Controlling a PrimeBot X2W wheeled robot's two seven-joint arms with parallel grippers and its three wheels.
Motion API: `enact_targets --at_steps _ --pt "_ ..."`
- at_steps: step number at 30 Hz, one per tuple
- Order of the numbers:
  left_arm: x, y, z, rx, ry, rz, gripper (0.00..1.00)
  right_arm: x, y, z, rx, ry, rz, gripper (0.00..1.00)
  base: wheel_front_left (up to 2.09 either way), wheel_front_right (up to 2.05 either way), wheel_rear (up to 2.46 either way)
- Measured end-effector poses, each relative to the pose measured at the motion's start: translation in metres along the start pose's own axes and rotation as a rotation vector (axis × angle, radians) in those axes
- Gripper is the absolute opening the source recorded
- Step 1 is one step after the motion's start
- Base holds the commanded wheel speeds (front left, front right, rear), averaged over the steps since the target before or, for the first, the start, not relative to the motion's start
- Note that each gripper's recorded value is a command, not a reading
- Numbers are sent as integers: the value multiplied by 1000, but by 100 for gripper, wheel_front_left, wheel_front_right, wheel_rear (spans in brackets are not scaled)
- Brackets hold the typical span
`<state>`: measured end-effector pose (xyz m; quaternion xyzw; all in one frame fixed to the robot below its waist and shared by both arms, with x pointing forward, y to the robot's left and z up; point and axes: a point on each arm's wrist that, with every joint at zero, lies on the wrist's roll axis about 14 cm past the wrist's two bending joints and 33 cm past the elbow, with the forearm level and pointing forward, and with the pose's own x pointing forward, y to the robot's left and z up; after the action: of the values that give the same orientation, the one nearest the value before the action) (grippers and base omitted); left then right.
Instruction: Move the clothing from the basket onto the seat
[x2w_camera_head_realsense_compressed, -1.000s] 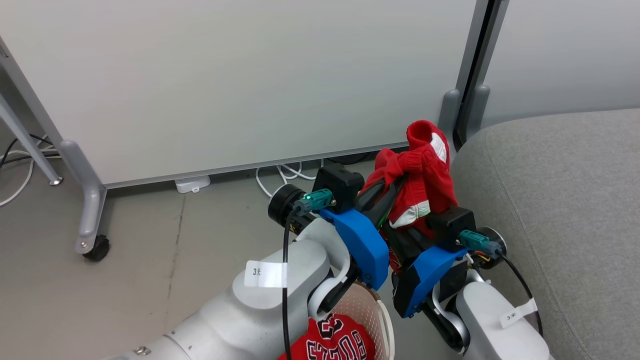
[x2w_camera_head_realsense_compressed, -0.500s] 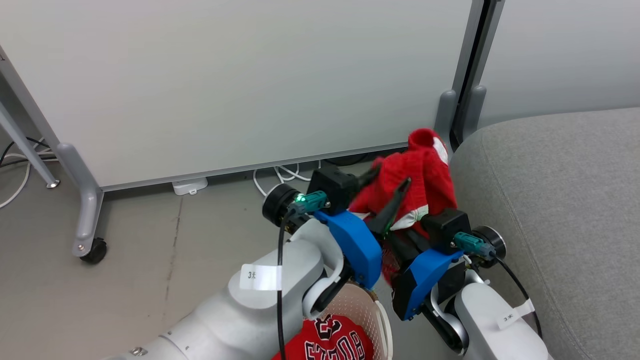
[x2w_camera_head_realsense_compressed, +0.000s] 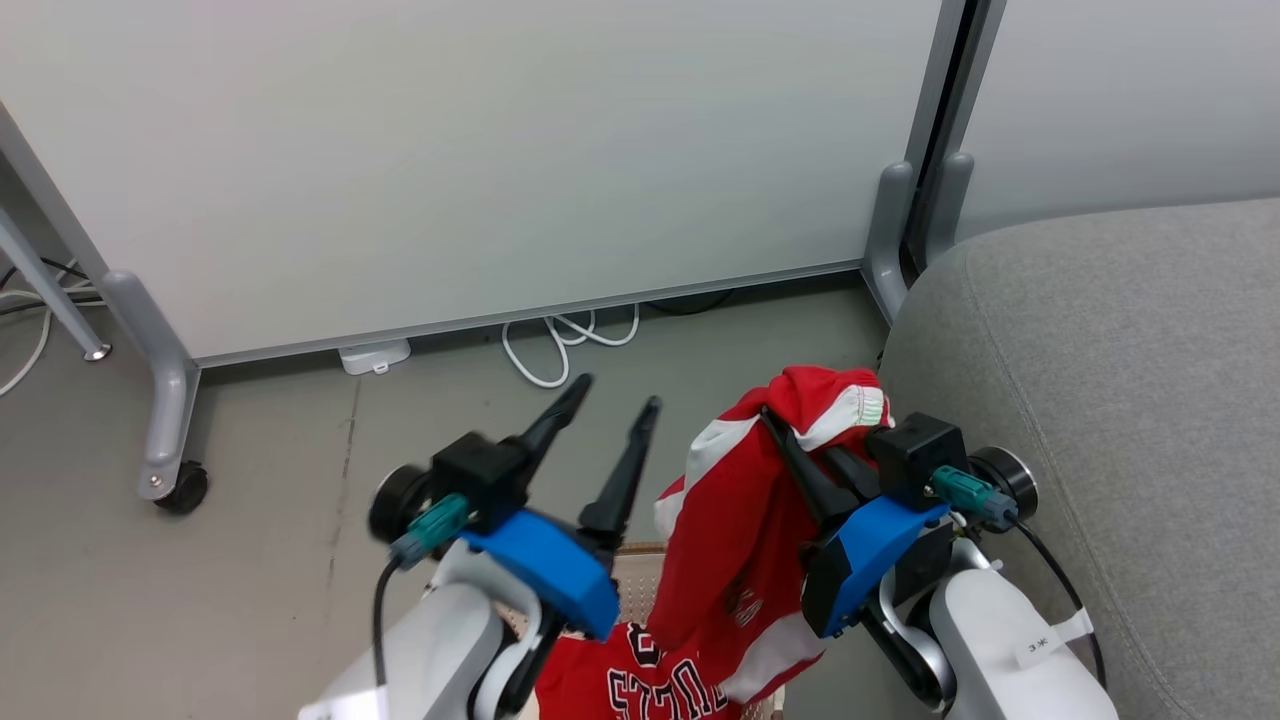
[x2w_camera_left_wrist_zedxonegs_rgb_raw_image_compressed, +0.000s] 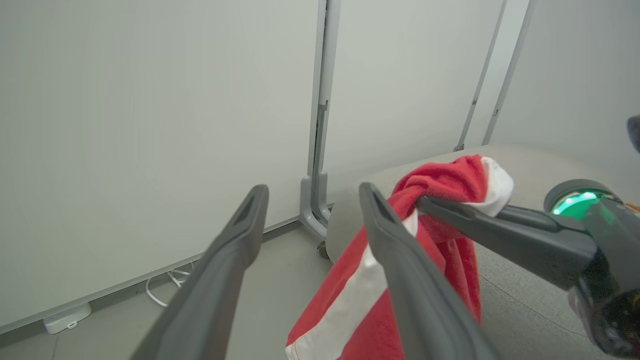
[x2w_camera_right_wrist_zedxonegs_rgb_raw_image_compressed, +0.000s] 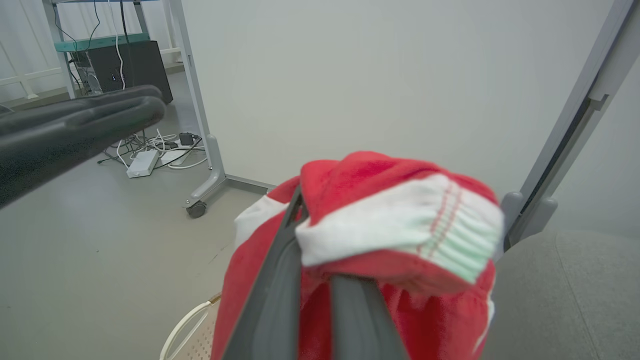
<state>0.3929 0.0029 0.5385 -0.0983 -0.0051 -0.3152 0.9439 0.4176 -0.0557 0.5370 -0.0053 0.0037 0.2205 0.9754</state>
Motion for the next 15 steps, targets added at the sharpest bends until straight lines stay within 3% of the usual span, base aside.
enact_targets --at_steps 4,15 --pt "-18 17 -8 -8 -12 82 100 -1 -2 1 0 -3 -8 0 0 0 0" --pt "-53 34 -31 -9 8 157 100 -4 -7 1 8 1 -24 0 0 0 0"
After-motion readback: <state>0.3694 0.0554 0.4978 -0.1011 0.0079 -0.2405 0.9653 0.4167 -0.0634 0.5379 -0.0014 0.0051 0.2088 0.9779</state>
